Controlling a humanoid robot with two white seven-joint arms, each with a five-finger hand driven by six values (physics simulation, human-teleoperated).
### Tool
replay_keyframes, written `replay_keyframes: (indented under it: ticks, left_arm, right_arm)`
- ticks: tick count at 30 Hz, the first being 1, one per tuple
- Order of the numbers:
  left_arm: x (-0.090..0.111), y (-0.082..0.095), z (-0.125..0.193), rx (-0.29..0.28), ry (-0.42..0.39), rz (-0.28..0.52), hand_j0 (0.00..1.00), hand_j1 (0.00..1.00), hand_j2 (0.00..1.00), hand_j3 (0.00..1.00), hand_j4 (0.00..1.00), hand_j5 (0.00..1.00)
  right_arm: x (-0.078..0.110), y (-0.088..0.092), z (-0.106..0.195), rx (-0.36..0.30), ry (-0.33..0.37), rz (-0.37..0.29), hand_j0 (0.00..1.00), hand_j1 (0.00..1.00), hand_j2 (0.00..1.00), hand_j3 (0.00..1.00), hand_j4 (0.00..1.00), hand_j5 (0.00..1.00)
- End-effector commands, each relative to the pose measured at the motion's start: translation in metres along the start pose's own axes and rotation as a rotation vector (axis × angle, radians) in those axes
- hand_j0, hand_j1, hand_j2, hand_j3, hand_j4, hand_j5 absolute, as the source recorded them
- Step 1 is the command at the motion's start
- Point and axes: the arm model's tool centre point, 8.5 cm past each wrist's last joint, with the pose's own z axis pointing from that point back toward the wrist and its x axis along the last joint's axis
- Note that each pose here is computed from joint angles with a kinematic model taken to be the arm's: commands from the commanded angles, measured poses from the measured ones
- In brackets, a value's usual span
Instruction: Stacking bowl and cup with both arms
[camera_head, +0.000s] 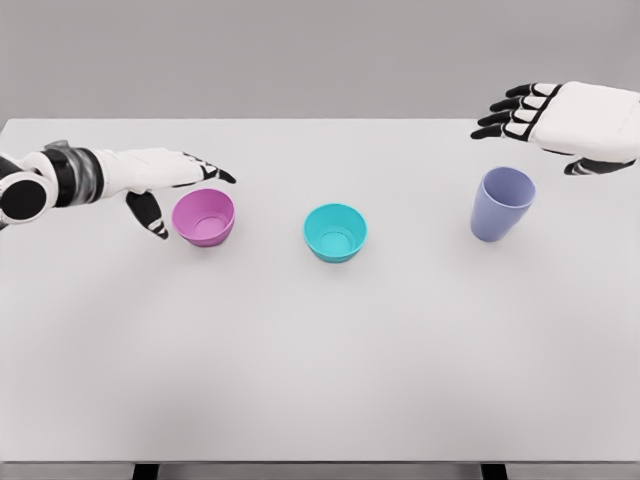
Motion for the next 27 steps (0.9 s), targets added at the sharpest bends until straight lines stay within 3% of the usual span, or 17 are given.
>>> replay_keyframes:
  ticks: [1, 27]
  left_arm:
    - [0.004, 0.001, -0.004, 0.003, 0.003, -0.03, 1.0, 1.0, 1.0, 1.0, 1.0, 1.0]
    - [0.014, -0.01, -0.024, -0.022, -0.003, -0.052, 1.0, 1.0, 1.0, 1.0, 1.0, 1.0]
  right_arm:
    - [0.0, 0.001, 0.0, 0.002, -0.002, -0.005, 1.0, 1.0, 1.0, 1.0, 1.0, 1.0]
    - [0.001, 0.001, -0.001, 0.003, -0.002, -0.006, 1.0, 1.0, 1.0, 1.0, 1.0, 1.0]
